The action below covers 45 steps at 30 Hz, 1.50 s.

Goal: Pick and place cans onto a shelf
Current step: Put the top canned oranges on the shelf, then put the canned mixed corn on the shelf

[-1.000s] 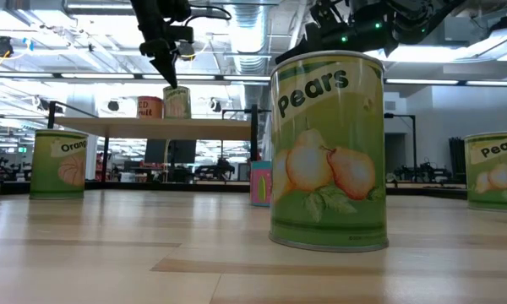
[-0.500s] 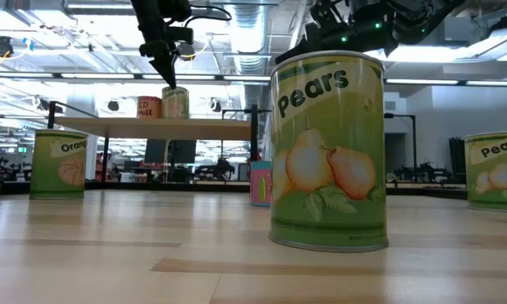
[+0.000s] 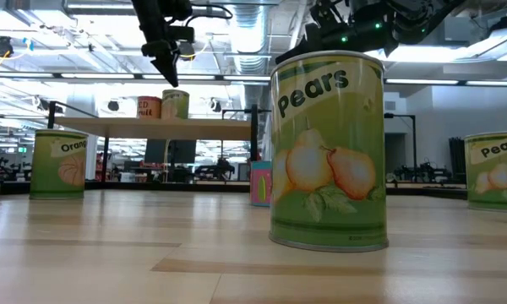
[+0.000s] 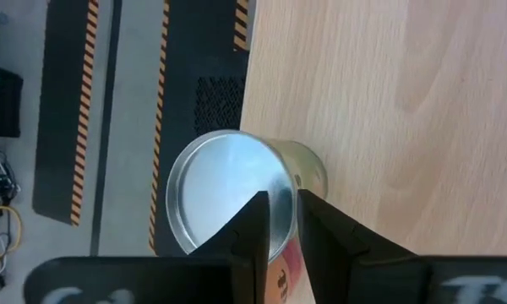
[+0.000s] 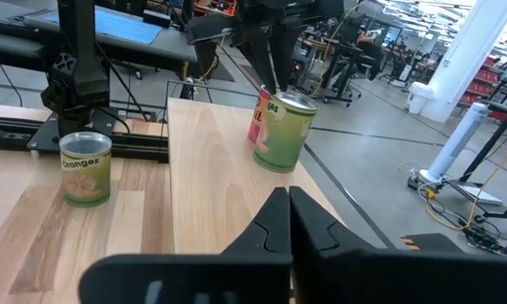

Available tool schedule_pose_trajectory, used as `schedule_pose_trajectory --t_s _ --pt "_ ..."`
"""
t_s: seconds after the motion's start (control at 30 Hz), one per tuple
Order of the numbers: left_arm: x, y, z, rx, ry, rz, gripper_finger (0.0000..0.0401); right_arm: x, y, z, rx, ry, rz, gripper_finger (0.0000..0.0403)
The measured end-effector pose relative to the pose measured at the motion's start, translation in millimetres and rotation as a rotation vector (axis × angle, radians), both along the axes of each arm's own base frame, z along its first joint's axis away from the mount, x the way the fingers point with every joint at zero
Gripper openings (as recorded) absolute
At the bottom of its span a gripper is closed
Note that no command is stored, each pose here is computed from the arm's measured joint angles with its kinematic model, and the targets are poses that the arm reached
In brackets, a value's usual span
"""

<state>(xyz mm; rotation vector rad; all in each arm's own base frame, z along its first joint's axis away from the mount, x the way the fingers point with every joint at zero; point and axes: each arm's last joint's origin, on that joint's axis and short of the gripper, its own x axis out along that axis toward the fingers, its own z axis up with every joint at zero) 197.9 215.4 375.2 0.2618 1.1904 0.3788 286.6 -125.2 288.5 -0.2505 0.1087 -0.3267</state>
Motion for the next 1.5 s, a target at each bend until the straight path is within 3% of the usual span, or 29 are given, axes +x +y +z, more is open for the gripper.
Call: schedule_pose_trajectory --t_s 0.17,0.33,0.53,0.73,0.87,1.0,1.3,1.5 --pt "8.0 -8.5 5.7 0.027 -0.051 -0.056 0.0048 -6.1 2.7 6.4 0.0 0.003 0.0 0.0007" --pt "6.7 -34.1 35.2 0.061 -0.293 -0.153 0.0023 -23.0 10.1 14.0 0.033 0.079 -0.006 0.0006" --pt "0.9 -71.5 37.3 0.05 -0.555 -0.323 0.0007 -36.7 16.3 1.2 0.079 0.138 -0.01 0.0005" --pt "-0.9 -105.2 3.5 0.115 -0.776 -0.399 0.0006 -43.1 24.0 -30.2 0.092 0.065 0.009 0.0005" --pt "-2.7 -125.5 -34.1 0.117 -0.889 -0.431 0.0006 -41.4 37.5 -40.9 0.095 0.082 0.06 0.0005" --pt "-4.5 -143.3 -69.4 0.125 -0.997 -0.491 0.0006 -36.9 53.3 -43.4 0.079 0.114 0.121 0.0006" --pt "-10.5 -166.8 -131.3 0.095 -1.183 -0.466 0.0006 -22.3 96.6 -35.6 0.065 0.211 0.169 0.0007" --pt "-21.7 -171.4 -146.6 0.149 -1.309 -0.471 0.0006 4.3 124.4 -39.0 0.13 0.316 0.244 0.0021"
